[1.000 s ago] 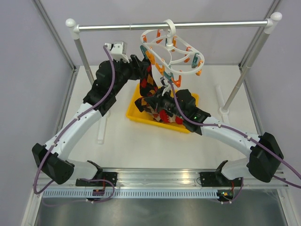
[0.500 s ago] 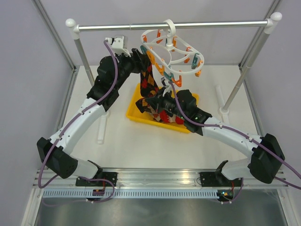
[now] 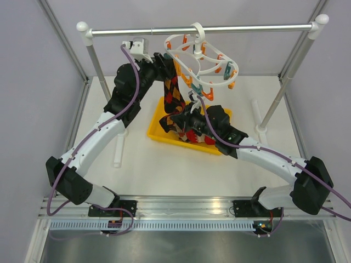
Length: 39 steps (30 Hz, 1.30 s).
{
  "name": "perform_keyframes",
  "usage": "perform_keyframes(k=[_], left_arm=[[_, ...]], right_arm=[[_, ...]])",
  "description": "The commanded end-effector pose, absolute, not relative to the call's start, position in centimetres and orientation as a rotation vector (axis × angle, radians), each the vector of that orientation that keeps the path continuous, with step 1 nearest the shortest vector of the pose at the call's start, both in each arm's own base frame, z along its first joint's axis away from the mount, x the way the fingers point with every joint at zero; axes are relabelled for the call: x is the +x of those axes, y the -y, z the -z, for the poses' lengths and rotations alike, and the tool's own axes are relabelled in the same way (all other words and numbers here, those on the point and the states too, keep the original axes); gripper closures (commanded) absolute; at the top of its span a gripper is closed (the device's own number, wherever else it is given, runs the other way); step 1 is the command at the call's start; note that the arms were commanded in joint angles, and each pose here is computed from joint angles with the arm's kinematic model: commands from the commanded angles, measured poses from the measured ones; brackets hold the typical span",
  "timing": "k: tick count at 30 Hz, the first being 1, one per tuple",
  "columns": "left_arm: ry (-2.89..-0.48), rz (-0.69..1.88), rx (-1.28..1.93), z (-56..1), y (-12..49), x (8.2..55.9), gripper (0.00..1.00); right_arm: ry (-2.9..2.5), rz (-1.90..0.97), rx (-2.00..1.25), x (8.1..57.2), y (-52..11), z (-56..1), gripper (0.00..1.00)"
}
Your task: Remove the socks clipped to the hanger
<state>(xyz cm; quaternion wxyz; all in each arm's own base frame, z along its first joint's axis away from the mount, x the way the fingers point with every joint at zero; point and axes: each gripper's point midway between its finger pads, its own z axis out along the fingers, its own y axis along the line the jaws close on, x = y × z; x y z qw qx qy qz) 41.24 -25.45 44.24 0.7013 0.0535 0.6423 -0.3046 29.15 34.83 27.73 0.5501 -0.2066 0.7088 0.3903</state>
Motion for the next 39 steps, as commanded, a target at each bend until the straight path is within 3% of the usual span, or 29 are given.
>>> perform_keyframes(k=[1,10,15,22,26,32,39], left_arm=[[-1.325,0.709,0.075,-47.7,24.9,41.2,0.38],[-1.293,0.749,0.059,-48.1,25.1,40.9,0.44],[-1.297,0.759,0.06,-47.9,25.2,40.9,0.53],[-1.295,0.763,0.065,-48.0,25.3,40.8,0.83],[-1.294,0.768,0.066,-48.1,25.4,40.8,0.92],[-1.299,0.768,0.065,-48.0,25.4,40.8,0.92],[-1.304,0.768,0.067,-47.8,25.3,40.7,0.77]], right_arm=[[-1.633,-0.937,-0.487,28.7,-34.6,-29.1,0.95],[-1.639,-0.932,-0.485,28.8,-34.6,-28.9,0.95],[-1.636,-0.926,-0.479,28.9,-34.5,-29.1,0.95],[-1.636,-0.912,-0.464,29.2,-34.3,-29.3,0.94],[-1.639,-0.887,-0.441,29.6,-34.0,-29.5,0.94],[-1.666,-0.805,-0.375,31.0,-32.9,-29.3,0.94],[-1.726,-0.716,-0.291,34.0,-31.5,-27.4,0.94]])
